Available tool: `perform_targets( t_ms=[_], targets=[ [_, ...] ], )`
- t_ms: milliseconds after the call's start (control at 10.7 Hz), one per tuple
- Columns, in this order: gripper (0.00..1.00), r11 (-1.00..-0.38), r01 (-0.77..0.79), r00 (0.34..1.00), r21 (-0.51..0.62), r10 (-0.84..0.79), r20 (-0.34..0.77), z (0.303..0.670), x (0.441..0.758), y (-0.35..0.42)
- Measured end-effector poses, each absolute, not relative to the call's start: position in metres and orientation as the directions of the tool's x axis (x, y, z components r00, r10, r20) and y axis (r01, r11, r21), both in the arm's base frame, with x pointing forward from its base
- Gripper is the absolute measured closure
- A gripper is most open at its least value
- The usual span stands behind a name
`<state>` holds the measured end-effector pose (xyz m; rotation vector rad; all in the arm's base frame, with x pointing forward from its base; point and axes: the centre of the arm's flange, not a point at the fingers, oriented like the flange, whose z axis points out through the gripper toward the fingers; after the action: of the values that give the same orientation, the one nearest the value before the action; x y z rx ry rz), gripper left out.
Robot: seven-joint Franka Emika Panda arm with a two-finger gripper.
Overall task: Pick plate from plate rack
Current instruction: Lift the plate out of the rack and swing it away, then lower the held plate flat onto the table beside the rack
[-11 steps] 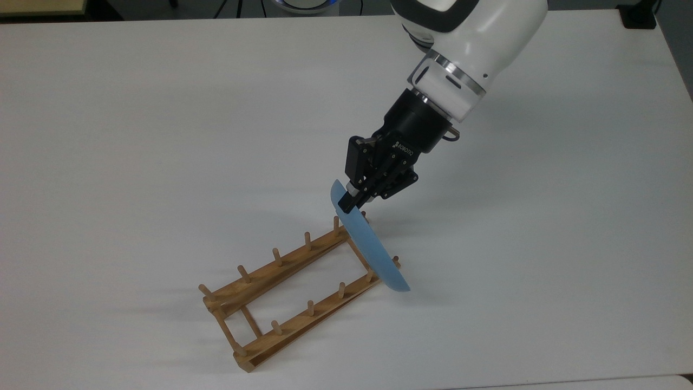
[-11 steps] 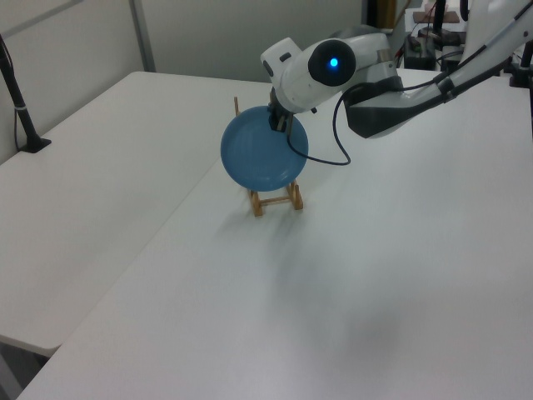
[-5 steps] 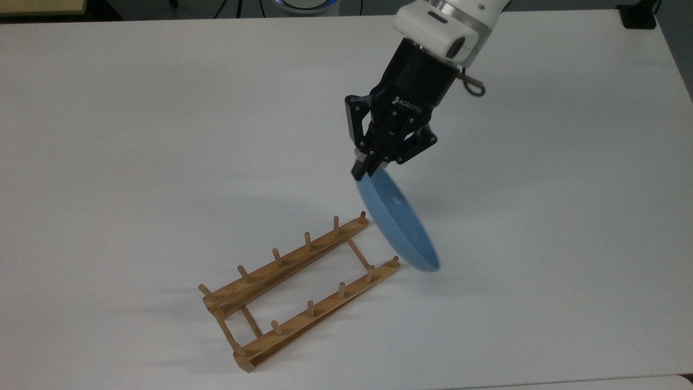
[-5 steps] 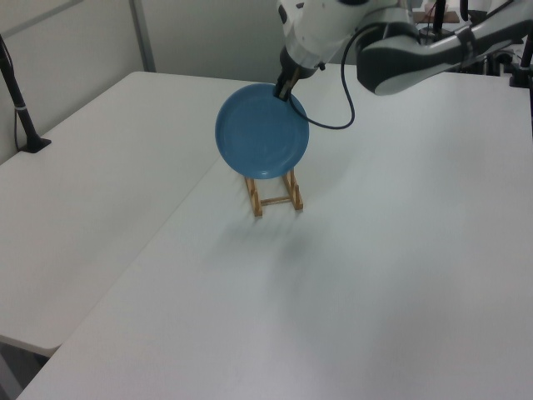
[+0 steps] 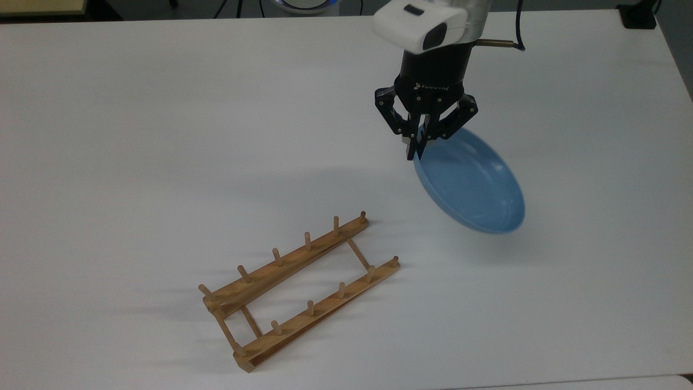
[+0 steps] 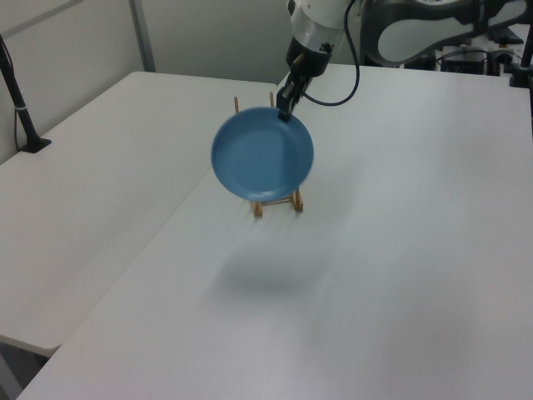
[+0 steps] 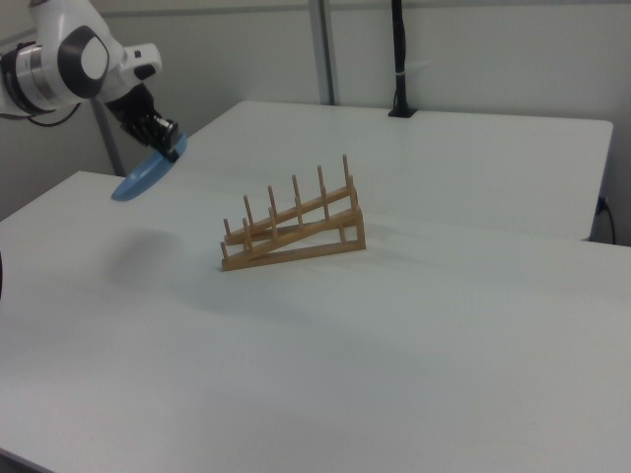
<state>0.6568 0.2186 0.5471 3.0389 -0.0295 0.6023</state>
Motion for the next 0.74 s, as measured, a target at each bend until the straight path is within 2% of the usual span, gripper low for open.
perform_targets(
  t_ms=[186,372,745],
  targets=[
    [0.93,-0.999,0.03,0.976,-0.013,0.027,0.217,0.523,0.648,0.209],
    [0.93,-0.996,0.081,0.994,-0.032,0.079,0.078,0.49,0.645,0.175],
    [0.94,-0.988,0.125,0.987,-0.086,0.132,-0.089,0.413,0.639,0.062]
  ],
)
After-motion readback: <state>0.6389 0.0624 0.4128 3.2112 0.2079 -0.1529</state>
